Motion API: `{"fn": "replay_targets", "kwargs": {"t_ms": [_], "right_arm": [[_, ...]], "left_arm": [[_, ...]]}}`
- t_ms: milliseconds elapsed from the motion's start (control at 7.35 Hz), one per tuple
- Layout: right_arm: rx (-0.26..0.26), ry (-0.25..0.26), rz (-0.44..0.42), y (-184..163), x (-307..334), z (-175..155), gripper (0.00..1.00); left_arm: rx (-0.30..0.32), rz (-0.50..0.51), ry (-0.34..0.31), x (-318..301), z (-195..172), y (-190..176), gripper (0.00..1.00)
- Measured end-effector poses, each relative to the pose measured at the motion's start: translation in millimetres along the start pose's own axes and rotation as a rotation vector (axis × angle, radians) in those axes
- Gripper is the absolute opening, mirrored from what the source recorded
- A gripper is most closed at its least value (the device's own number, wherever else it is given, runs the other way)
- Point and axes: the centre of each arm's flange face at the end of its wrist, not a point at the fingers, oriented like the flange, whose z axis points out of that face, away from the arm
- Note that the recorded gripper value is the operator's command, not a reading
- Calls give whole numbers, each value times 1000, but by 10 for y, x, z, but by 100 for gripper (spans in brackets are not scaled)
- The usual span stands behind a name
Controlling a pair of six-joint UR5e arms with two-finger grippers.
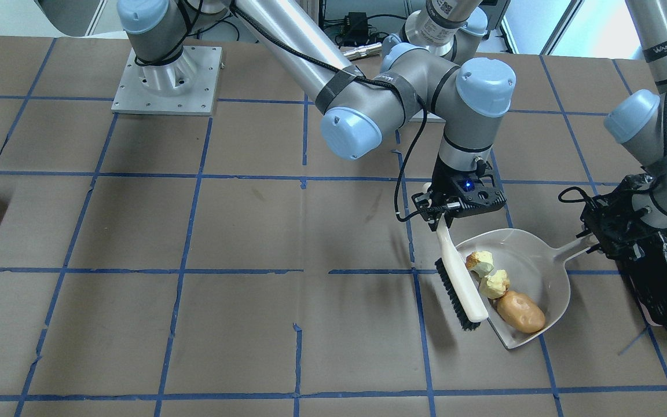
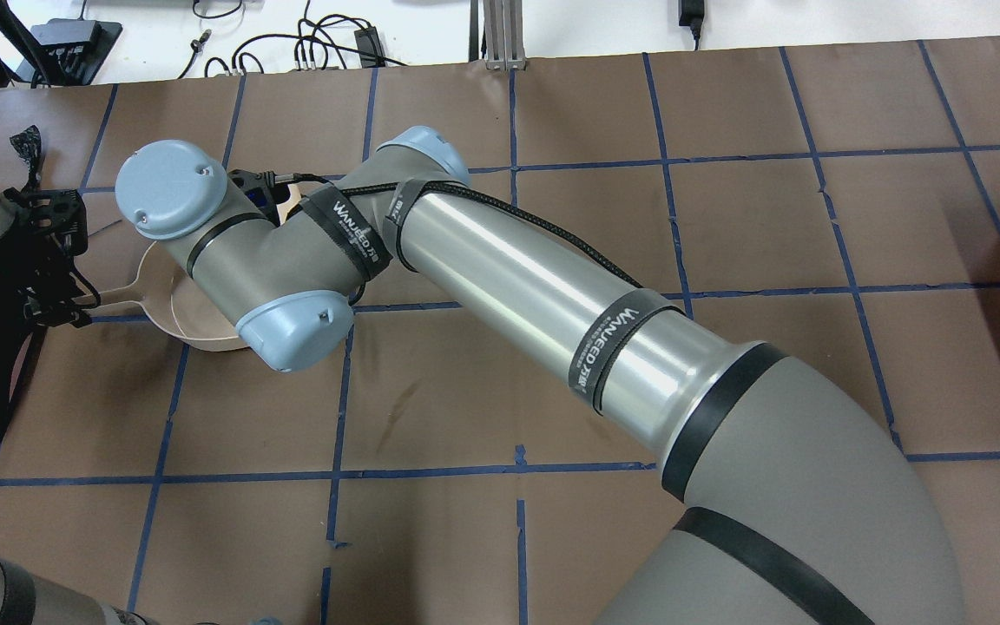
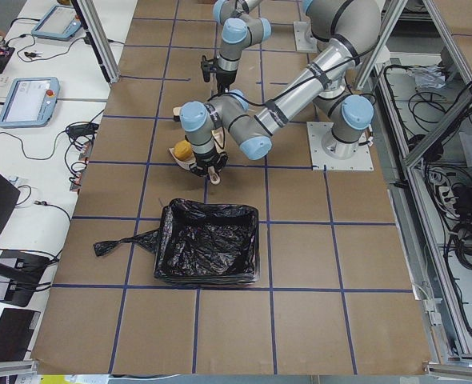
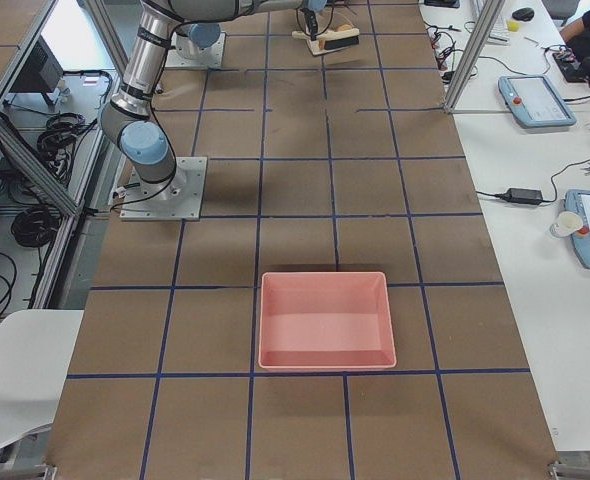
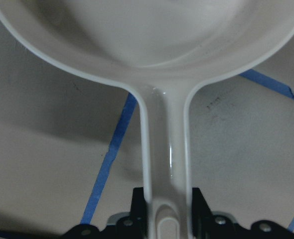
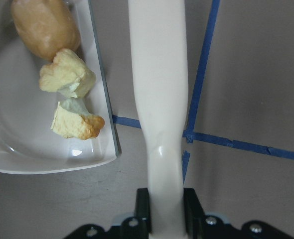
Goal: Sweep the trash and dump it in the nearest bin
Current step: 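Sweep the potato and bread pieces into the dustpan with the right gripper's brush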
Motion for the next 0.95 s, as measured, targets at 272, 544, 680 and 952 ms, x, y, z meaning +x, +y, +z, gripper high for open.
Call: {"fn": "replay_targets", "kwargs": {"t_ms": [272,544,680,952], "right_arm": [[4,-8,16,183,-234,178,9],[28,-32,50,281,-492,166,10],[43,-49,65,324,-656,106,10],[59,-69,86,359,-845,22,10]], "left_arm": [[47,-14,0,24,32,56,3],[70,-25,2,47,64,108,3],[73,-27,1,50,63,116,3],[73,-27,-4,51,55,124,3]]}}
